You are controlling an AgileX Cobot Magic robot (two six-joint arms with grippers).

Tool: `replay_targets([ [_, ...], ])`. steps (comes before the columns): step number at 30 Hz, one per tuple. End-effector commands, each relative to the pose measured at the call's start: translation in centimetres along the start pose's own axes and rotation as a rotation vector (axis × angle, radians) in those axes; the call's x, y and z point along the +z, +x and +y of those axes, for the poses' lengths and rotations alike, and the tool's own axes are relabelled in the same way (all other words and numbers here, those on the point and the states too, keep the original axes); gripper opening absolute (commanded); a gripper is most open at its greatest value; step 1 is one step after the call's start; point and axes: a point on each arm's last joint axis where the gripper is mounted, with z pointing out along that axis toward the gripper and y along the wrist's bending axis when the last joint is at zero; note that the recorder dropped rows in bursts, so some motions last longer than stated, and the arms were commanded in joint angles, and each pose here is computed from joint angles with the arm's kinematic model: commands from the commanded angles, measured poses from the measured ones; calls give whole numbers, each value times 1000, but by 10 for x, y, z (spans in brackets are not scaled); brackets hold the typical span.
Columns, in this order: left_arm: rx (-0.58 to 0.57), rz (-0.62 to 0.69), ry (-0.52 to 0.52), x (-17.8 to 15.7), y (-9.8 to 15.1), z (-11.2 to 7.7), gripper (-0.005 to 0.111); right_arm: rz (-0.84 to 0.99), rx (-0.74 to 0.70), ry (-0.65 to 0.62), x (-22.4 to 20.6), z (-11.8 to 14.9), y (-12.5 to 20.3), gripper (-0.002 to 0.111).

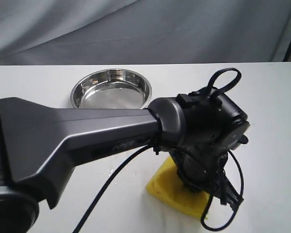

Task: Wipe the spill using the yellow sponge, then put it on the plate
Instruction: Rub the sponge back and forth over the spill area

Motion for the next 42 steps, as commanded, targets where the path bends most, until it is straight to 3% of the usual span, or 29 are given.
replay_targets([
  [1, -23, 132, 140, 12, 17, -33, 0, -16, 8, 0, 0, 0, 0, 0],
  [6, 6, 151, 168, 10, 22, -47, 0, -16, 8, 0, 0, 0, 0, 0],
  [11, -10, 106, 139, 12, 15, -33, 0, -16, 8, 0, 0, 0, 0, 0],
  [14, -142, 86, 160, 15, 4, -2, 0, -16, 8, 0, 0, 0, 0, 0],
  [18, -283, 51, 184, 22, -9, 53, 0, -16, 11, -1, 0, 0, 0, 0],
  [24, -385, 75, 96, 28, -6, 122, 0, -16, 11, -1, 0, 0, 0, 0],
  [30, -427, 143, -57, 29, 6, 167, 0, -16, 11, -1, 0, 0, 0, 0],
  [33, -465, 159, -93, 29, 10, 181, 0, -16, 11, -1, 0, 0, 0, 0],
  [38, -511, 152, -80, 30, 9, 183, 0, -16, 11, -1, 0, 0, 0, 0],
  [42, -427, 97, 2, 29, -1, 150, 0, -16, 11, -1, 0, 0, 0, 0],
])
